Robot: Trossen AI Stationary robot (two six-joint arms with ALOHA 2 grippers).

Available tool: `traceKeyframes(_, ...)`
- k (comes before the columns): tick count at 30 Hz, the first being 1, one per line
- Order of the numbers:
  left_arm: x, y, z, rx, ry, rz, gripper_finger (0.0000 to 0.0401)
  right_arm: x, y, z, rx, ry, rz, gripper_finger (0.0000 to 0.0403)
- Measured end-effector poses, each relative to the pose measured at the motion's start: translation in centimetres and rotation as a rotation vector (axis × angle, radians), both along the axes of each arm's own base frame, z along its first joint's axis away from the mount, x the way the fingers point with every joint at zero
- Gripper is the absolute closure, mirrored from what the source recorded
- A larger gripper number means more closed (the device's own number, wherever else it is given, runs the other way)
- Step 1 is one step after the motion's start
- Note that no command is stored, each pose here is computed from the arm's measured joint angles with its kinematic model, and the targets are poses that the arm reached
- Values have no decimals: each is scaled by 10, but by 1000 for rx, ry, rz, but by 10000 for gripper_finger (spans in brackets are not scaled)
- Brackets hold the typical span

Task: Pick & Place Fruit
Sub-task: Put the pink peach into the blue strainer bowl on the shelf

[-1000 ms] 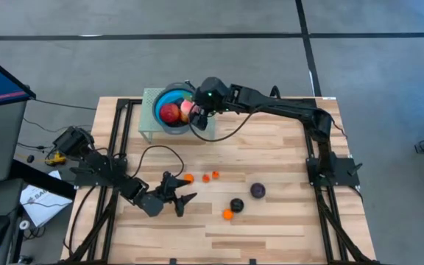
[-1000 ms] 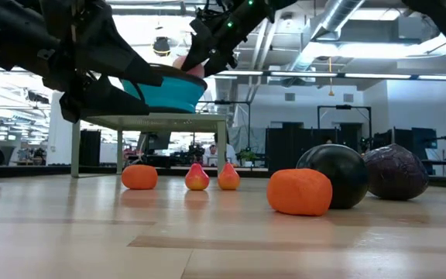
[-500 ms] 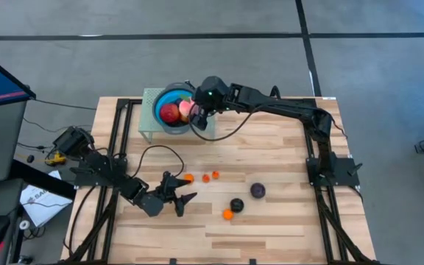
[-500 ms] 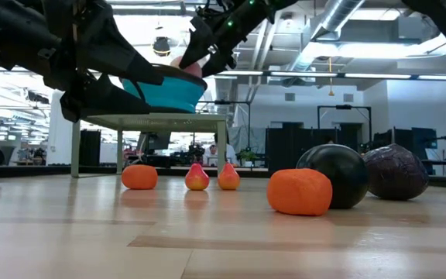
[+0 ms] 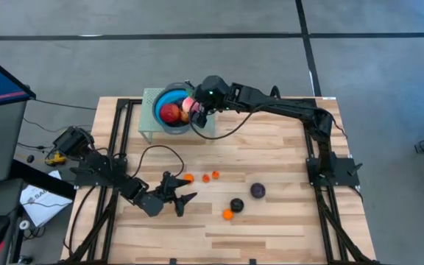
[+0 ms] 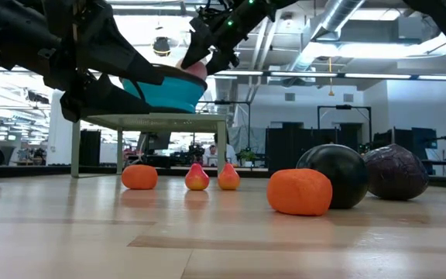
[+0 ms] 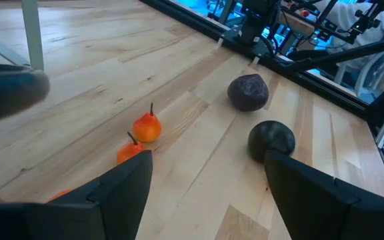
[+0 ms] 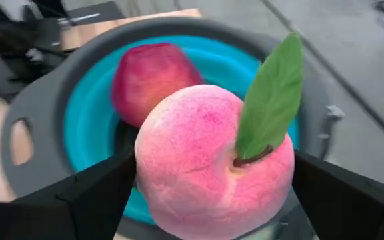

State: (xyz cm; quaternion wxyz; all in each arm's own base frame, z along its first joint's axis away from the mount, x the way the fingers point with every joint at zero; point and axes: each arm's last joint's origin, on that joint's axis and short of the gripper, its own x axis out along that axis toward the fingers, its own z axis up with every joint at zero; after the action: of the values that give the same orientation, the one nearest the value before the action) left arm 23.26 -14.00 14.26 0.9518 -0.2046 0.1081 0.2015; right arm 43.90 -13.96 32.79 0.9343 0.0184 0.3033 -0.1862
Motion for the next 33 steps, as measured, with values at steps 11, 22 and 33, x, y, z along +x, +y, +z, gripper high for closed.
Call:
traceKeyframes(11,0,0,0,0,0,0,117,2,-2,2,-34,-28,-32,24)
traceKeyframes(22,0,0,0,5,-6,14,117,1,-10,4,-37,-56,-44,24)
traceKeyframes(33,0,0,1,2,-9,13,117,5,-16,-4,-79,-116,-40,24)
